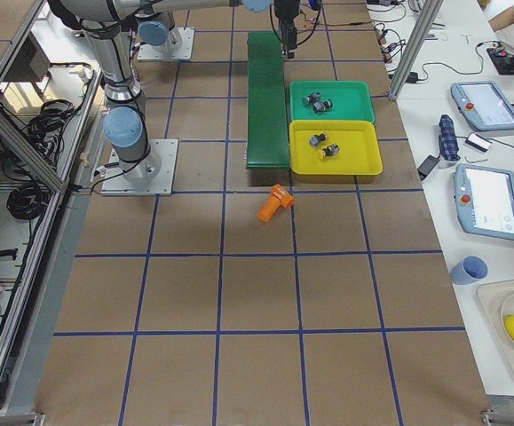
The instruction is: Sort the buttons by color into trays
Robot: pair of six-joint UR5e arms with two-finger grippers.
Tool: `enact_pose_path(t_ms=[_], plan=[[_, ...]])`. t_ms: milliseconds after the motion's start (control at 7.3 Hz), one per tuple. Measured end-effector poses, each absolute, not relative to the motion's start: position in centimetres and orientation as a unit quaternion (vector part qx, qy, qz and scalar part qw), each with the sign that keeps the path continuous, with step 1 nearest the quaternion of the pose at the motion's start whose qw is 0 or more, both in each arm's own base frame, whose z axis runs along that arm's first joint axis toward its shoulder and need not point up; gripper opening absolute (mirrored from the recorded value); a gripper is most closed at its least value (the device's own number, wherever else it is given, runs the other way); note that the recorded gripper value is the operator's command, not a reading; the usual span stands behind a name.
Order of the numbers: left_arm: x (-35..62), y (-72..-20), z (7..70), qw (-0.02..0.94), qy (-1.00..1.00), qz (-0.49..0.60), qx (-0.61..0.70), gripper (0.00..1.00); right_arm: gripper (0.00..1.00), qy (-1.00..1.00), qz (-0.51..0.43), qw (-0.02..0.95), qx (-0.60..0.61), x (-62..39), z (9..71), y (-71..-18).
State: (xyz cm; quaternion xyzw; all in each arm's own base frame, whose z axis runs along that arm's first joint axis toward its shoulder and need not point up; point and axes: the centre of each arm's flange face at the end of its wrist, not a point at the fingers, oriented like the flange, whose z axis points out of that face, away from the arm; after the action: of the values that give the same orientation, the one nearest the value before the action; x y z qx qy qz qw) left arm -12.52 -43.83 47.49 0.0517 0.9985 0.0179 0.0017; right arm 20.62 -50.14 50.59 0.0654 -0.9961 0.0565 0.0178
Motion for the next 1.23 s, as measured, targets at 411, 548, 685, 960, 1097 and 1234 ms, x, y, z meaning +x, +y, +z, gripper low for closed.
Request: enact_pose_path(t_ms=[411,548,685,960,1097,1234], plan=[[-12.5,-43.7,47.4,0.002,0.998,0.021,0.052,1.00,1.00,-0.996,0.065,-0.003,0.059,19.1,51.7,-45.5],[-12.5,-43.7,47.4,0.002,0.998,0.021,0.052,1.00,1.00,-0.996,0.065,-0.004,0.061,18.9,51.6,-44.8],[-12.5,-43.7,47.4,0.001,0.998,0.019,0.052,1.00,1.00,-0.996,0.064,-0.004,0.063,18.9,51.5,-44.4],[-12.5,-43.8,47.4,-0.001,0.998,0.018,0.052,1.00,1.00,-0.996,0.062,-0.003,0.065,19.0,51.6,-44.1],[-12.5,-43.8,47.4,-0.001,0.998,0.018,0.052,1.00,1.00,-0.996,0.065,-0.002,0.067,19.0,51.8,-44.2],[-12.5,-43.8,47.3,0.000,0.998,0.018,0.052,1.00,1.00,-0.996,0.066,-0.002,0.067,19.0,51.9,-44.2]])
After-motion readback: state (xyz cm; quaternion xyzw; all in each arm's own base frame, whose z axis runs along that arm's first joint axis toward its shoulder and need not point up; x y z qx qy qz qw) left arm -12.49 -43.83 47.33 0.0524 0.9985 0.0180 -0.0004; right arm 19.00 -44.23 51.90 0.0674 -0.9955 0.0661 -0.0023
